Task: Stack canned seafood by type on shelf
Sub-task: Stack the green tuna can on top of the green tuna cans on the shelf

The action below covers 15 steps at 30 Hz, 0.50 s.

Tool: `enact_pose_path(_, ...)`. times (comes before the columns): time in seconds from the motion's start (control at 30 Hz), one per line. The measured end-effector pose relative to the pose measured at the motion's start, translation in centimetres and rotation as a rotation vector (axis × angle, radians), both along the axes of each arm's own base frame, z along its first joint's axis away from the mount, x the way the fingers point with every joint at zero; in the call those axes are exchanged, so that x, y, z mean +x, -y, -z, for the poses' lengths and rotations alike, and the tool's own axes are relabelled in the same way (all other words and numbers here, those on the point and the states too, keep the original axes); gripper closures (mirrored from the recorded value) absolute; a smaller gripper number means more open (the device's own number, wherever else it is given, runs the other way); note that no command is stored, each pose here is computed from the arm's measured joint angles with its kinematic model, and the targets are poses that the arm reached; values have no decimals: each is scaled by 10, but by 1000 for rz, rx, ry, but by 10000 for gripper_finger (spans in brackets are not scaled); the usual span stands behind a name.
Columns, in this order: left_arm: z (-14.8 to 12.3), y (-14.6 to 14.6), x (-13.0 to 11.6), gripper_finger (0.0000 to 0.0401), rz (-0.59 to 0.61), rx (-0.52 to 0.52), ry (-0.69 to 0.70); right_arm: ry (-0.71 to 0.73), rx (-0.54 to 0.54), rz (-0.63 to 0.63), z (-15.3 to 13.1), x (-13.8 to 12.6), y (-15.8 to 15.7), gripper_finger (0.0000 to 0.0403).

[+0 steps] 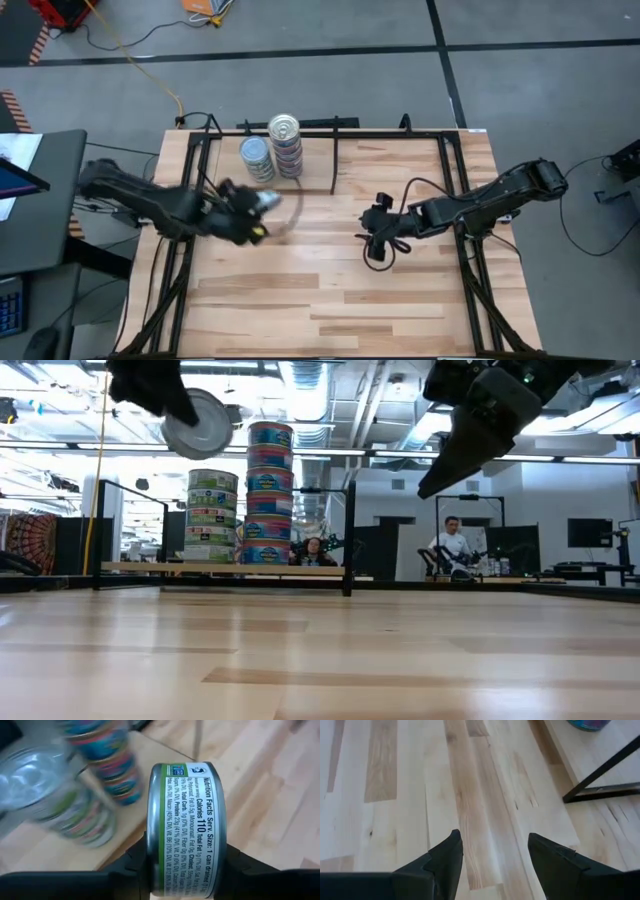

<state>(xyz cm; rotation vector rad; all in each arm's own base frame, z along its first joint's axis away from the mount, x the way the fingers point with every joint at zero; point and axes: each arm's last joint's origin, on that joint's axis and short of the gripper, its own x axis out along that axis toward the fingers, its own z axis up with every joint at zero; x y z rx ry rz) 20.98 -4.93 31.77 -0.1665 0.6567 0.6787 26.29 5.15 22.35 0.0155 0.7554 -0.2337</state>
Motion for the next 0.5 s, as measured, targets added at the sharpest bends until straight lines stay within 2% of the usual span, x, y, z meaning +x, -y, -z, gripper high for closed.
enact_pose_path(0.13, -17, -23, -38, 261, -65, -66, 162, -3, -15, -19, 0, 0, -1, 150)
enact_pose_path(0.27, -33, -41, -67, 269, -84, -121, 323, -1, -32, -30, -1, 1, 2, 150)
enact_pose_path(0.4, -41, -58, -85, 270, -177, -118, 398, 3, -41, -14, -1, 3, 9, 150)
enact_pose_path(0.5, -45, -69, -89, 268, -233, -125, 431, 12, -36, -9, -2, 4, 12, 150)
